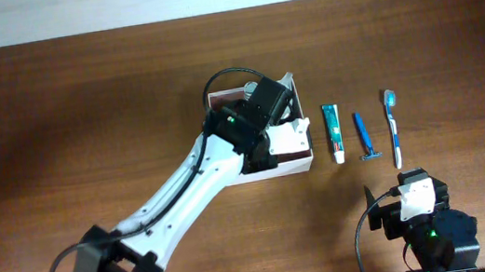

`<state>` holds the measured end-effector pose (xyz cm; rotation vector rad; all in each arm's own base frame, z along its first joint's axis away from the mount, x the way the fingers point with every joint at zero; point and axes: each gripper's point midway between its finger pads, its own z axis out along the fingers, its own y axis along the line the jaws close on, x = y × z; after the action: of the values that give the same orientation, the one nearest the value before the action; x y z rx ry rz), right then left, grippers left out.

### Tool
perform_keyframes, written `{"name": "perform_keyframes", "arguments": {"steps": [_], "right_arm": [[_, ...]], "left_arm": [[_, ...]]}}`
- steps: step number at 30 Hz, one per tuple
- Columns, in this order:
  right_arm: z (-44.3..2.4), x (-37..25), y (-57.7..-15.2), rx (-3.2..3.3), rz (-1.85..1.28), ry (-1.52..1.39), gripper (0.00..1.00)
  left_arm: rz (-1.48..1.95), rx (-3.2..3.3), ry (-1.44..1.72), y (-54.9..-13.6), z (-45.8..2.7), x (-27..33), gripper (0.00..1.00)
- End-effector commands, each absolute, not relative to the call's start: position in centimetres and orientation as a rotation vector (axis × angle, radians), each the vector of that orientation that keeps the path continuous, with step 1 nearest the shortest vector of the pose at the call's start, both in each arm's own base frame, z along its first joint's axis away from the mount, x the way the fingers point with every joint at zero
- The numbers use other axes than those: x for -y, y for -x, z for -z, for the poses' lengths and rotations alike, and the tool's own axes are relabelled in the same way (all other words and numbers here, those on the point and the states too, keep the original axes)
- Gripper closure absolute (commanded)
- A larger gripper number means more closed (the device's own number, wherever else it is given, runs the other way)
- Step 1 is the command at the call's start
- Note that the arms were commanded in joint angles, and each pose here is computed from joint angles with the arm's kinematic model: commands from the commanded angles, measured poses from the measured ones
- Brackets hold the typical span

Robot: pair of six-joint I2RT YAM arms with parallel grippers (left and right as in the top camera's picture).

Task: Pack container
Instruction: 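Lower the Dettol box into the white box and open the gripper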

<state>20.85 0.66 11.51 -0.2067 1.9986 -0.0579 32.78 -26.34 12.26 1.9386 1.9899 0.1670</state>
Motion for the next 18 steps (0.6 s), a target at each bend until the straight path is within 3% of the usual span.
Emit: {"name": "perform_keyframes", "arguments": {"steps": [1, 3, 6, 7, 8, 14, 18], "right_arm": [[-11.5, -0.8, -20.9, -1.994, 0.056, 0.215, 0.01], [-11.5, -0.8, -20.9, -1.994, 0.056, 0.215, 0.01], [-11.5, -0.8, -20.9, -1.994, 0.056, 0.215, 0.01], [-11.5, -0.8, -20.9, -1.994, 0.056, 0.215, 0.01], [-11.5, -0.8, -20.9, -1.994, 0.056, 0.215, 0.01], [-11.5, -0.8, -20.9, -1.994, 0.056, 0.215, 0.01], [-11.5, -0.8, -20.9, -1.994, 0.056, 0.215, 0.02]], "left_arm": [[-0.225, -2.026, -1.88, -35.0, -11.8, 25.2, 0.99], [-0.2, -2.082, -1.821, -35.3, -11.7, 24.8, 0.93], [-0.181, -2.148, -1.748, -35.4, -11.6, 24.3, 0.69], [-0.175, -2.178, -1.733, -35.1, -11.5, 24.1, 0.45], [-0.176, -2.185, -1.74, -35.0, -11.5, 23.9, 0.02], [-0.181, -2.347, -1.625, -34.0, -12.1, 22.2, 0.0], [-0.151, -2.505, -1.334, -33.9, -16.4, 19.8, 0.0]]}}
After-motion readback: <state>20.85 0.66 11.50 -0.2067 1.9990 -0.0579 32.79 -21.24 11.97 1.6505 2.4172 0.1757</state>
